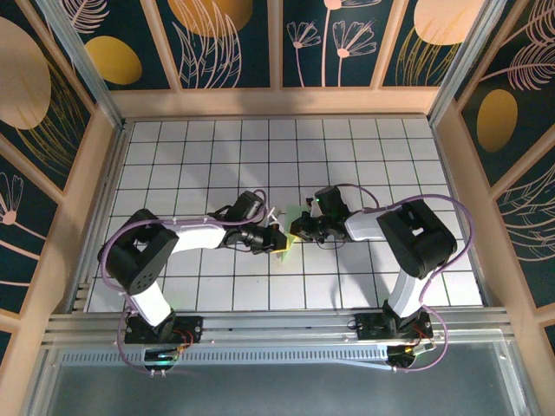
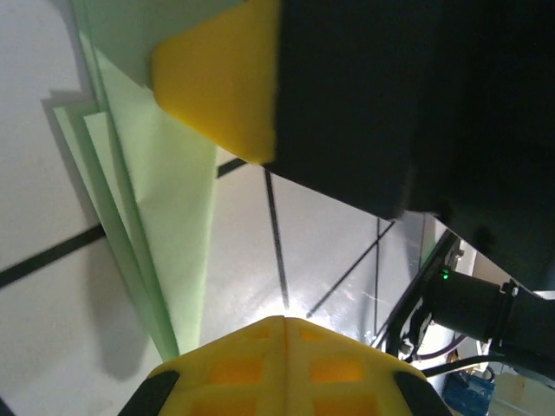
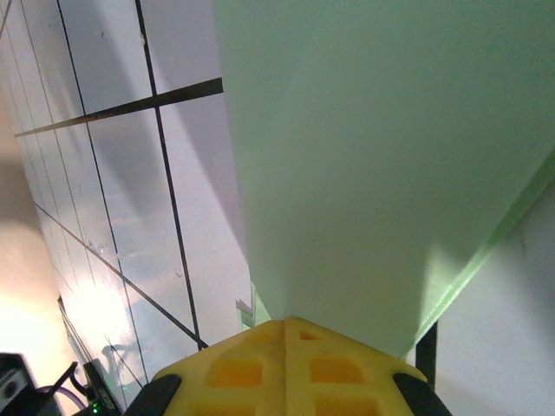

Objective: Fold a paper plane with a square sheet of paper (fold left side to right side)
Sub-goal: Fold the wing for the fifth time at the center of the table.

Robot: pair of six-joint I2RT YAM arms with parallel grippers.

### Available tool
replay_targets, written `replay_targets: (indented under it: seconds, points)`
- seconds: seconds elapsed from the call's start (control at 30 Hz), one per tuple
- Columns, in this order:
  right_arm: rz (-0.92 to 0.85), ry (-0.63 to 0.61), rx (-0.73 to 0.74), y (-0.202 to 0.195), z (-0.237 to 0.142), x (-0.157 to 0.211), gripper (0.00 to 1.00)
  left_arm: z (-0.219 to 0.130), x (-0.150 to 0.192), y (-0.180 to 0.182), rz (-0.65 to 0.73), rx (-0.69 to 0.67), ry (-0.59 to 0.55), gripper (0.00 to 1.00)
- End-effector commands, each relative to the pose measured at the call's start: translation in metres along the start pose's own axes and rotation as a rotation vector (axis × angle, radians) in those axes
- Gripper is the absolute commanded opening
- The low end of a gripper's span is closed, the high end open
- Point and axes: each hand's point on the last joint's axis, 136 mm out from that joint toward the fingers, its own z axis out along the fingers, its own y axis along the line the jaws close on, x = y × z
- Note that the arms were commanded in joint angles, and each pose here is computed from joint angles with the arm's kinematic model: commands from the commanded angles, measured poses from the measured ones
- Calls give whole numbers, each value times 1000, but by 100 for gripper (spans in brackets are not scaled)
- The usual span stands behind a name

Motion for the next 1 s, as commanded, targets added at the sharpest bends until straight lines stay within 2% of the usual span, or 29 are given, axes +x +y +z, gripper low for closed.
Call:
replay_targets:
  seconds: [0.0, 0.23, 0.53, 0.8, 0.97]
  points:
    - [77, 42, 222, -62, 6, 23, 0, 10, 0, 5, 8, 0, 27, 0]
    - [68, 29, 175, -46, 4, 17, 0, 21, 9, 42, -27, -127, 48, 0]
    - [7, -58, 28, 9, -15, -21, 0, 22, 26, 74, -65, -234, 78, 0]
    - [7, -98, 42, -4, -20, -46, 0, 19, 25, 73, -62, -233, 66, 0]
    - [15, -85, 84, -19, -16, -47, 0, 18, 15, 54, -47, -181, 43, 0]
